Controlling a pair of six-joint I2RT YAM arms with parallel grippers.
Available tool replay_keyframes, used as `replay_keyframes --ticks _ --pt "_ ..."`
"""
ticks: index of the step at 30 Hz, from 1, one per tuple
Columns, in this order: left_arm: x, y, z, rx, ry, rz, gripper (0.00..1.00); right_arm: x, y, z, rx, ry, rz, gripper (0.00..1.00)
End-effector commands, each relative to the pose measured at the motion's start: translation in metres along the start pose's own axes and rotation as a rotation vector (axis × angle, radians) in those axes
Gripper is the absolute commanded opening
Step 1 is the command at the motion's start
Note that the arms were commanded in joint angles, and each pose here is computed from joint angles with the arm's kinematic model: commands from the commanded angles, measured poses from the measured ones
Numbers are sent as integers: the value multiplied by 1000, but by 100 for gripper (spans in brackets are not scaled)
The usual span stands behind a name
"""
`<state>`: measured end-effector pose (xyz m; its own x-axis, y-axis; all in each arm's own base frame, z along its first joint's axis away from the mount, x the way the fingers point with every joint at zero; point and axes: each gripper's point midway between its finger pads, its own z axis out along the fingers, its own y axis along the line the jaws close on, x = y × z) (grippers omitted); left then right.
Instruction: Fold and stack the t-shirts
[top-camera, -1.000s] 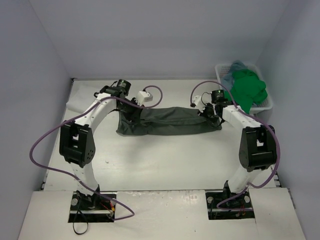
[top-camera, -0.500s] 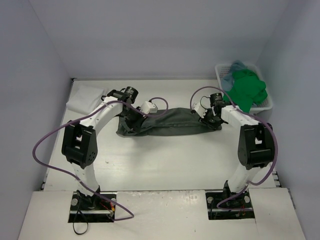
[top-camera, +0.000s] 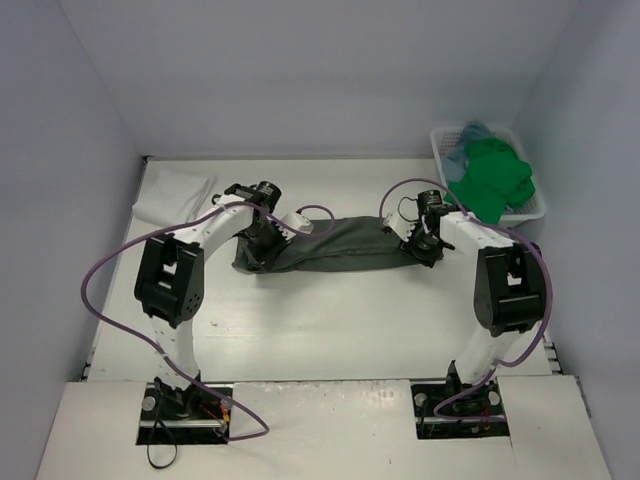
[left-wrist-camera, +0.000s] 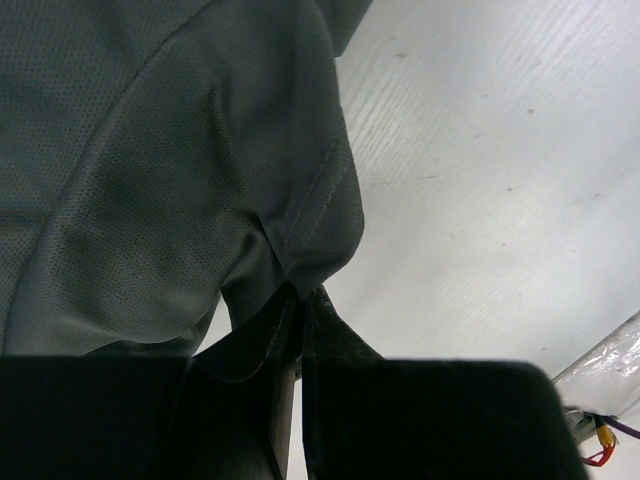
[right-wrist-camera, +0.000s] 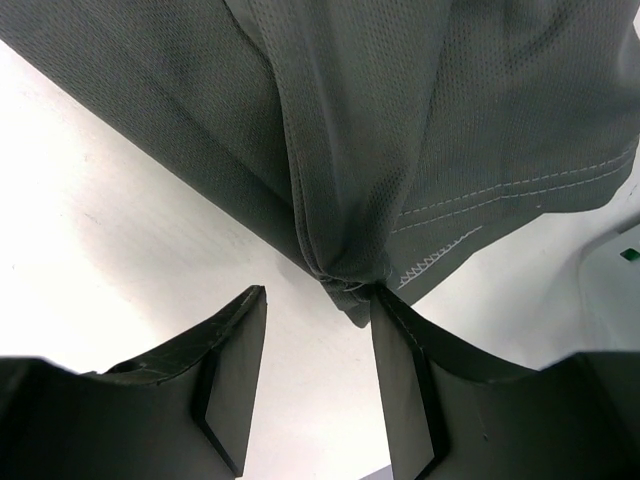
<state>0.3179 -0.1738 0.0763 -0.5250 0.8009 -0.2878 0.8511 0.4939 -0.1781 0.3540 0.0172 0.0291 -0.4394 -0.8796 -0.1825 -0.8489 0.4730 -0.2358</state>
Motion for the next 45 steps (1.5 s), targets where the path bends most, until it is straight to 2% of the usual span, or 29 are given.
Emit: replay_keyframes --ticks 1,11,20,22,23,26,31,32,35,41,45 --pt "0 12 -8 -69 13 -19 0 -3 -12 -20 52 -3 6 43" --pt "-11 44 -4 -203 4 -80 0 -25 -32 -44 99 -112 77 43" --pt "-48 72 -11 -289 -86 -114 0 -41 -21 -35 22 -183 112 35" --pt "-48 66 -7 -242 -64 -143 8 -46 -19 -28 -8 -202 121 35" --pt "-54 66 -10 -225 -80 -145 24 -49 -20 -27 -14 -210 124 35" --pt "-57 59 -2 -160 -89 -162 39 -54 -21 -15 -39 -213 129 34" --pt "-58 52 -7 -127 -99 -155 42 -67 -37 -12 -20 -242 135 32" --pt "-58 51 -8 -123 -101 -152 49 -66 -38 -8 -27 -238 142 32" --pt "-55 52 -9 -127 -86 -154 49 -71 -38 -1 -43 -244 144 31" --pt "-43 61 4 -139 -41 -186 49 -65 -36 20 -65 -220 151 18" --pt "-37 65 10 -154 -16 -198 47 -57 -28 31 -88 -194 146 15"
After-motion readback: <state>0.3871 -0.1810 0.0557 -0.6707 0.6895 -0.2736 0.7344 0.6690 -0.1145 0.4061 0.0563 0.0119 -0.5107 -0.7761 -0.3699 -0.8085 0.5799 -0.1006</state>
